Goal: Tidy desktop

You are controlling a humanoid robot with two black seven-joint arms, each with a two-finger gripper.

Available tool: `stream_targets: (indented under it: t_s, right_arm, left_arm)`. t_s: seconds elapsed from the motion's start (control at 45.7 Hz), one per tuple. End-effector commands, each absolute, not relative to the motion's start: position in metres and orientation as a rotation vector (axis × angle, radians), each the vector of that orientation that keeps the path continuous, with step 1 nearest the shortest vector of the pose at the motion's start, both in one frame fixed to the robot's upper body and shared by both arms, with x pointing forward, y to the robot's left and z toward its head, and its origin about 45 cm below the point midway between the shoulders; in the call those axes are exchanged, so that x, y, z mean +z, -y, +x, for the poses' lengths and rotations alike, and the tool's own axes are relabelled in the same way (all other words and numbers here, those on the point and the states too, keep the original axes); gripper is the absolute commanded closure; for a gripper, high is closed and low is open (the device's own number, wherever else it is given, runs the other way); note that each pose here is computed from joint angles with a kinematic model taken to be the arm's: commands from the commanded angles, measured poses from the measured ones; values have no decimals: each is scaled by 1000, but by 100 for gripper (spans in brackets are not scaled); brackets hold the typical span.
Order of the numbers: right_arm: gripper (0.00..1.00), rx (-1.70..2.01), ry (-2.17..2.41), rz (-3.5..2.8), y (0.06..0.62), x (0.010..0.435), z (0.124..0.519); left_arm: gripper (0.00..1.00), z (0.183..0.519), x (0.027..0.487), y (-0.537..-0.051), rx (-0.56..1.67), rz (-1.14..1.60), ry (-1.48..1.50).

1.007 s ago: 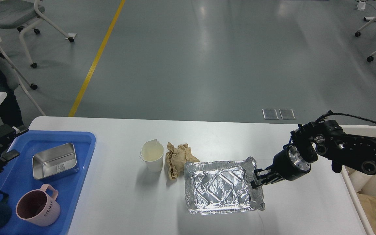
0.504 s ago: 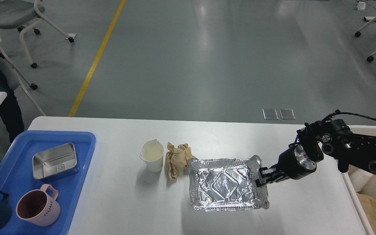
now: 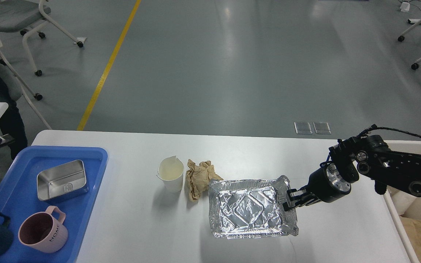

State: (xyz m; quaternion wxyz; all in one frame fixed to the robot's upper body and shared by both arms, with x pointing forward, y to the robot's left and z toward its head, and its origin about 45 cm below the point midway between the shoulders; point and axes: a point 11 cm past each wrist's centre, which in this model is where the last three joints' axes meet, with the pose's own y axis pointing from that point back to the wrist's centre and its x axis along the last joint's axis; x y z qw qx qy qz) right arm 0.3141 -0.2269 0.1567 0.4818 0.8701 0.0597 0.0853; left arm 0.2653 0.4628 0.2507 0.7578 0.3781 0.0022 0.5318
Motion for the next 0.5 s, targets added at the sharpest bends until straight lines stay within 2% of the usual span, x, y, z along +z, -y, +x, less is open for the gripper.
stream_targets:
  t_s: [0.0, 0.307, 0.482]
  right_arm:
    - [100, 209, -155, 2126, 223, 155, 313]
    - [100, 214, -164, 2128, 219, 154, 312]
    - [100, 216, -163, 2131, 217, 154, 312]
  left_arm:
    - [3, 277, 235, -437, 1066, 855, -26]
    - [3, 319, 207, -376, 914, 800, 31]
    - [3, 335, 162, -322, 784, 833, 10]
